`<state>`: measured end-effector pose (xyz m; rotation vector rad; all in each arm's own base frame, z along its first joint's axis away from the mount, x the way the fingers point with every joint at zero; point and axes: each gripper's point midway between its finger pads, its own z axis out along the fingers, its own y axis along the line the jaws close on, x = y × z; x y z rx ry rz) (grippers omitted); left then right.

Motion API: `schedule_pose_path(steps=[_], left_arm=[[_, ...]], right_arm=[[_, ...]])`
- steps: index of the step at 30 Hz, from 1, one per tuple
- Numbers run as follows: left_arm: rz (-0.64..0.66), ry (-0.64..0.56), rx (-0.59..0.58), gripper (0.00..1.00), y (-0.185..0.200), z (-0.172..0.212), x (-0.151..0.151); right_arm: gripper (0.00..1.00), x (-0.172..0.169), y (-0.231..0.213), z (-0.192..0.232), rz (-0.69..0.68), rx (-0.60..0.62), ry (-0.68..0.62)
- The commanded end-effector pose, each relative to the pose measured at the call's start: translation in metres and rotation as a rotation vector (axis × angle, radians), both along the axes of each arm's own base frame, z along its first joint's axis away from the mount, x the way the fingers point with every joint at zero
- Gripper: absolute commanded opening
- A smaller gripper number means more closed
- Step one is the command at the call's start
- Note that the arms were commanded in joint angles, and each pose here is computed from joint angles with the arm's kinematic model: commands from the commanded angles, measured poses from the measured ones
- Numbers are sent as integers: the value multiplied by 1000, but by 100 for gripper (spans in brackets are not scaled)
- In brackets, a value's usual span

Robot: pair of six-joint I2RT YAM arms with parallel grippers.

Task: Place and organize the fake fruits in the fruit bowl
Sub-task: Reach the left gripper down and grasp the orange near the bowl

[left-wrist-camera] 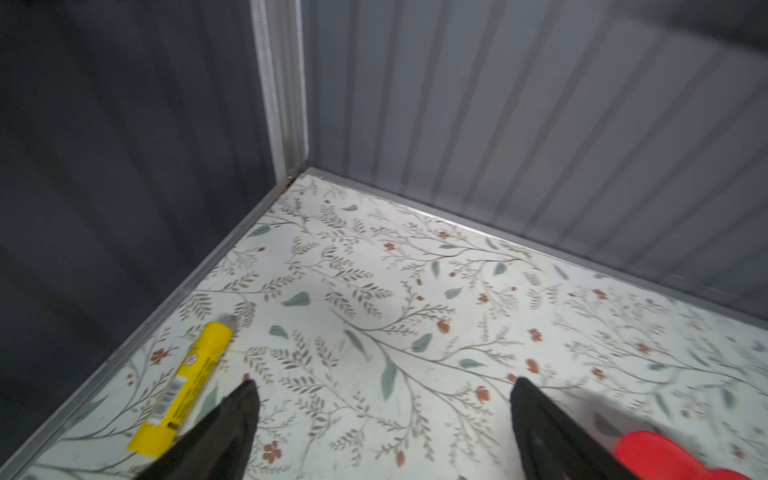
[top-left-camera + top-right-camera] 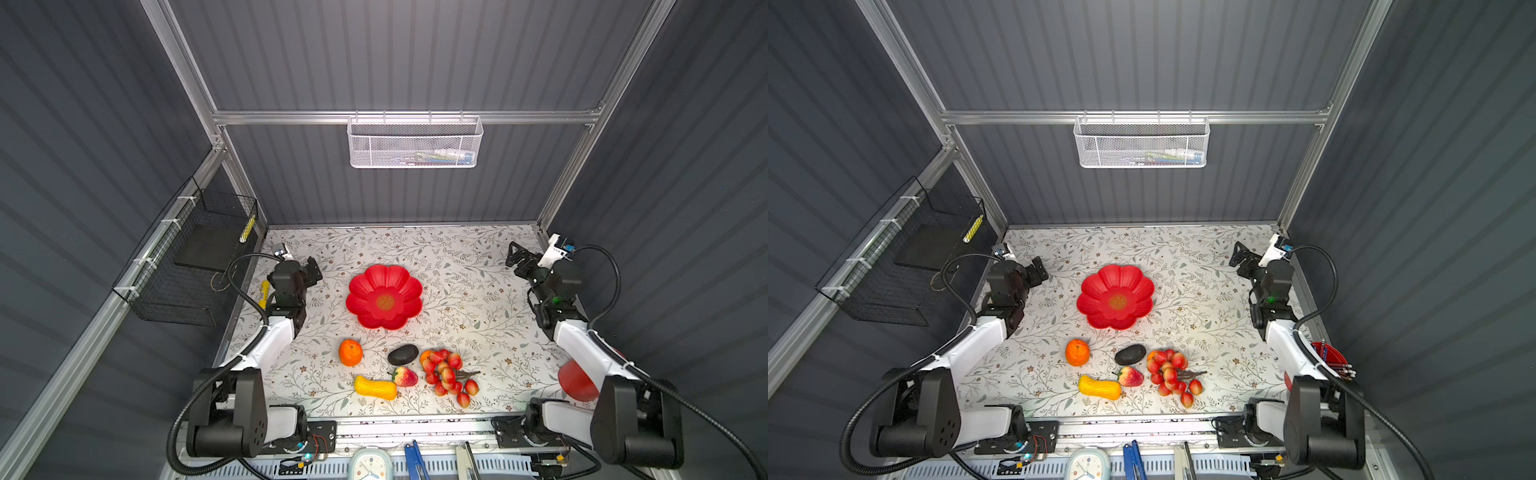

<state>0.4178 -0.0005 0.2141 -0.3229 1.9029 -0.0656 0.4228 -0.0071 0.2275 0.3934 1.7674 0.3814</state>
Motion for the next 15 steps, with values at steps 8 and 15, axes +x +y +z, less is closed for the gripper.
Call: schedule_pose_path(steps=[8, 15], left_arm=[[-299, 512, -160, 87, -65, -46, -92], [-355, 721, -144, 88, -105, -80, -148]], right_arm=[[99, 16, 83, -16, 159, -156, 287], [99, 23, 123, -28, 251, -177, 318]])
